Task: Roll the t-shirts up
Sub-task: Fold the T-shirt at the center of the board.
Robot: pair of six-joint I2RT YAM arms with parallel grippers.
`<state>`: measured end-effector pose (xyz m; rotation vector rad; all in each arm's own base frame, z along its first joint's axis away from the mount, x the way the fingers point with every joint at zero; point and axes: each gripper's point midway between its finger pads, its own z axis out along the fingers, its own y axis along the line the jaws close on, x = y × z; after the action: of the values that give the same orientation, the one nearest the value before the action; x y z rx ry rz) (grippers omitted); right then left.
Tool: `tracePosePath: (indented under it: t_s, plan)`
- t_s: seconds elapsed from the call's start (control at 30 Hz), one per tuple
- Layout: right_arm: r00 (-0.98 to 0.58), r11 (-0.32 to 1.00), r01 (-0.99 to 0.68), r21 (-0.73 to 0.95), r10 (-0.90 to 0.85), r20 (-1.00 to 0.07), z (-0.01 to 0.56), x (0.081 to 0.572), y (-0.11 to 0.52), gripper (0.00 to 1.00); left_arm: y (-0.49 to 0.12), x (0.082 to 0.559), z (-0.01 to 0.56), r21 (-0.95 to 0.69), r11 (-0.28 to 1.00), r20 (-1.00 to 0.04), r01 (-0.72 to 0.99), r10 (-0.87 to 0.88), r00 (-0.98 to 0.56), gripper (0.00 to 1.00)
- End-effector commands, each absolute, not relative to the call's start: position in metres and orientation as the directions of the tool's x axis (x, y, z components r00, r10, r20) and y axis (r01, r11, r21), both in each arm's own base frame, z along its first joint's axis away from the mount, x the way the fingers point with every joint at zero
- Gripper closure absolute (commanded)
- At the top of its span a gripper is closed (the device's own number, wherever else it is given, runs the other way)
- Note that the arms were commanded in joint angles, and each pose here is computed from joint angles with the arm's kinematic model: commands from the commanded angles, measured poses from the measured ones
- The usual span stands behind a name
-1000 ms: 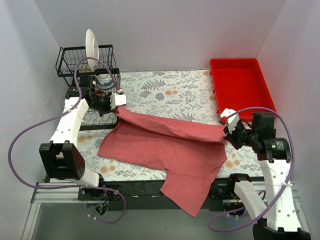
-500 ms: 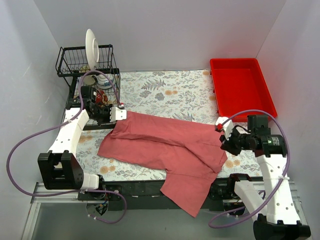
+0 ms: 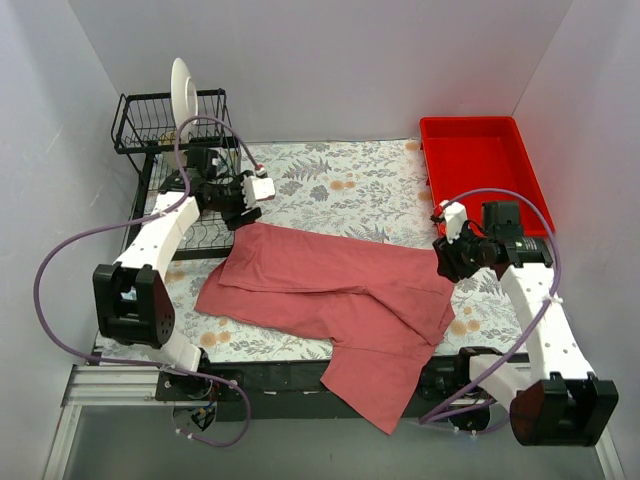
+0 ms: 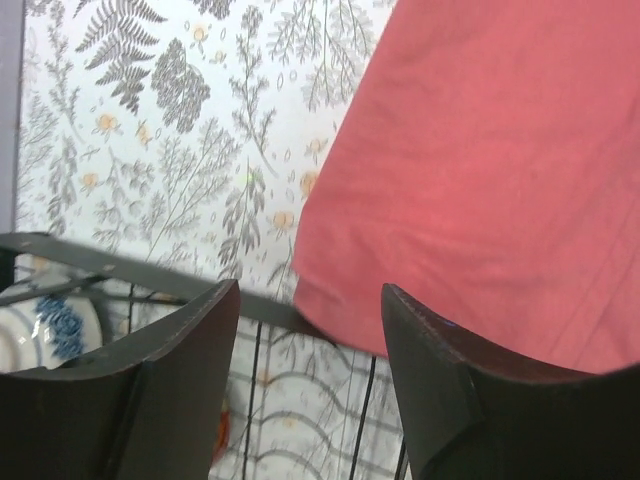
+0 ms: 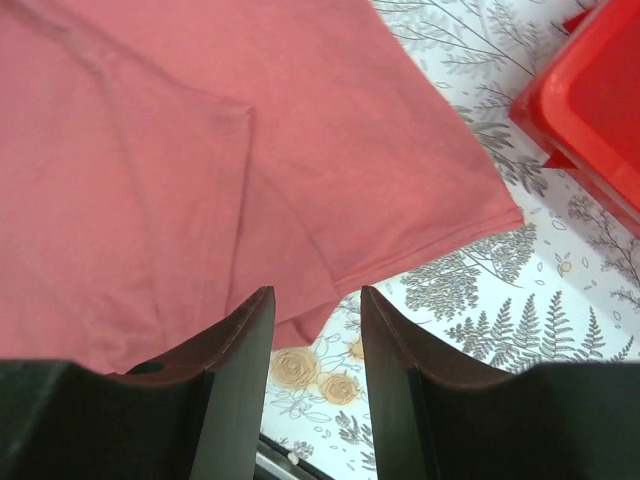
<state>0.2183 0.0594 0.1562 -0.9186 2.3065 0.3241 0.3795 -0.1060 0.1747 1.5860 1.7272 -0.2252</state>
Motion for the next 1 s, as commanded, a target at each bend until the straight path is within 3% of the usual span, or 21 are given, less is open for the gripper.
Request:
tracePosePath:
  t_s: [0.0, 0.17, 0.33, 0.43, 0.73, 0.97]
  plan:
    - [-0.634, 0.847, -0.529, -0.049, -0.433, -0.641, 0.154, 0.255, 0.042, 0.52, -0.134, 0.408, 0.191, 0.319, 0.340, -0.724, 0.885, 0.690, -0.004, 0.41]
    - [-0.667, 0.863, -0.501, -0.074, -0.439, -0.602, 0.138, 0.266, 0.032, 0.53, -0.180, 0.391, 0.192, 0.157, 0.369, -0.794, 0.916, 0.599, -0.104, 0.41]
    - [-0.654, 0.833, -0.548, -0.076, -0.483, -0.583, 0.128, 0.269, 0.033, 0.54, -0.213, 0.335, 0.158, 0.039, 0.282, -0.774, 0.959, 0.615, -0.150, 0.44]
    - [-0.598, 0.788, -0.611, -0.079, -0.525, -0.606, 0.129, 0.272, 0.042, 0.53, -0.212, 0.315, 0.139, -0.018, 0.286, -0.759, 0.958, 0.620, -0.199, 0.44]
    - [-0.551, 0.682, -0.724, -0.100, -0.660, -0.512, 0.090, 0.274, 0.039, 0.60, -0.218, 0.267, 0.107, -0.215, 0.301, -0.712, 0.929, 0.603, -0.360, 0.49]
    - [-0.465, 0.571, -0.799, -0.190, -0.786, -0.407, 0.055, 0.278, 0.022, 0.66, -0.211, 0.217, 0.083, -0.277, 0.294, -0.658, 0.915, 0.636, -0.403, 0.55]
